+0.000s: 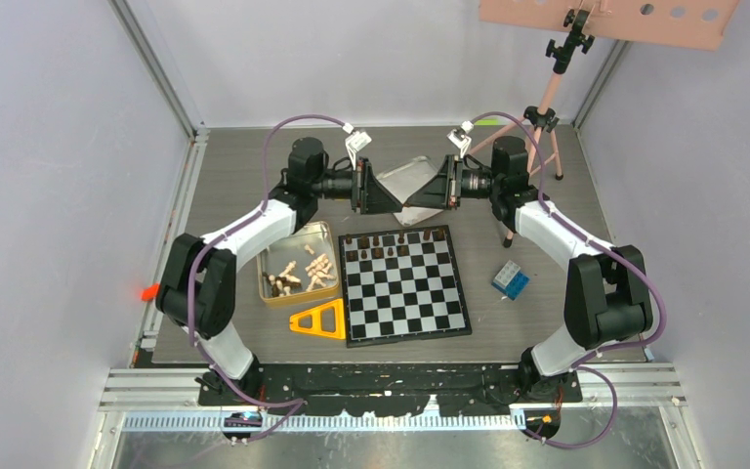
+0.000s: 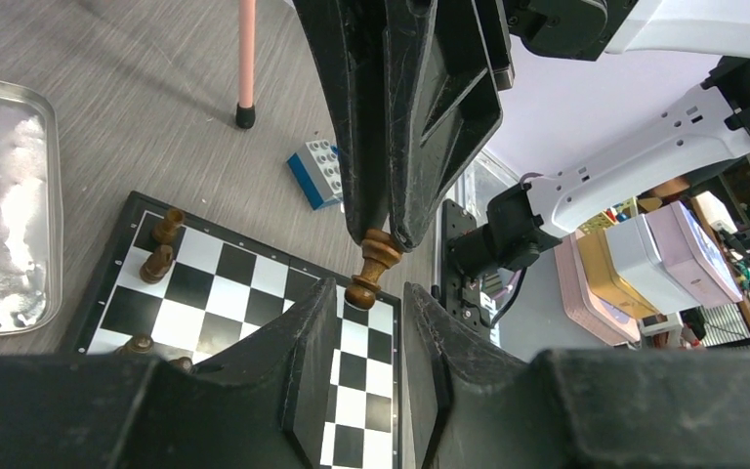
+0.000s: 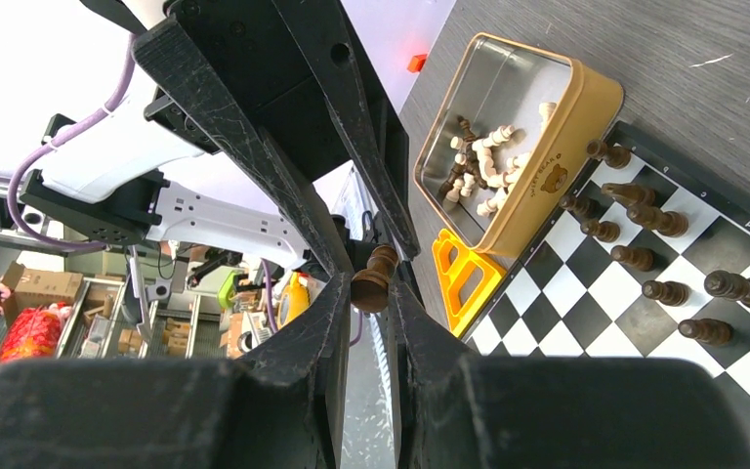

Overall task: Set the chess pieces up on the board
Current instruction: Pick up the chess piece from the storage box.

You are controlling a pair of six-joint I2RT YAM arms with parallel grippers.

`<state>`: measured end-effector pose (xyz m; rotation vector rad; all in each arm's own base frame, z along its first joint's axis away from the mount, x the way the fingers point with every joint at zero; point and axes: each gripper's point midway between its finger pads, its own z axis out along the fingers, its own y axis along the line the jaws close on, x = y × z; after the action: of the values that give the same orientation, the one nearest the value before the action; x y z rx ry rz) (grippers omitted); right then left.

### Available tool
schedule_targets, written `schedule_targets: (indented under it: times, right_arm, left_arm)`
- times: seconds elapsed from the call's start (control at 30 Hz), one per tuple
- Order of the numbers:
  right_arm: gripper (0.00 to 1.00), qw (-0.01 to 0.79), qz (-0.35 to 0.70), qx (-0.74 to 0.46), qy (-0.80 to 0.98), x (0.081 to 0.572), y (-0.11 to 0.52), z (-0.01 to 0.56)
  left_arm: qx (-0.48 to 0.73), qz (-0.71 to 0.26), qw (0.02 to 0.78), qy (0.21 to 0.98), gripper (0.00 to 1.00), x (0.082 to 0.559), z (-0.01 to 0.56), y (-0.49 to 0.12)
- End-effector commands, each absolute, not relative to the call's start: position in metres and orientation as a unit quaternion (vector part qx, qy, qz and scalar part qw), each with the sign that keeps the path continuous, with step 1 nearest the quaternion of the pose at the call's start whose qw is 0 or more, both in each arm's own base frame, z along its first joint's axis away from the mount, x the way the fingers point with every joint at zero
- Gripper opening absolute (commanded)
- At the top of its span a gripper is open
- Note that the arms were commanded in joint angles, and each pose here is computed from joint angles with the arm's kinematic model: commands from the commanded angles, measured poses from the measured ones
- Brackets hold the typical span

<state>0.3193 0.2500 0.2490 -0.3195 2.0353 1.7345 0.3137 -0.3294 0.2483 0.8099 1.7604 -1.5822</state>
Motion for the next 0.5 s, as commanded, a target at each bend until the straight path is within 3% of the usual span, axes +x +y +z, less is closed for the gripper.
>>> schedule_targets:
  times: [0.0, 0.27, 0.47]
  right_arm:
    - [0.12, 0.247, 0.632, -0.137, 0.721, 0.3163, 0.2479, 0.2652]
    - [0.12, 0.246, 0.631, -0.136, 0.723, 0.3170, 0.2480, 0.2620]
    - [0.16, 0.247, 0.629, -0.138, 0.724, 0.3169, 0.2475, 0.2597]
  left_arm:
    - [0.322, -0.611, 0.320, 0.649, 0.32, 0.3122, 0.2588, -0.3341]
    - [0.320, -0.619, 0.314, 0.645, 0.22, 0.3126, 0.2623, -0.3371]
    - [0.323, -0.623, 0.307, 0.642, 0.03, 0.3112, 0.2630, -0.3382]
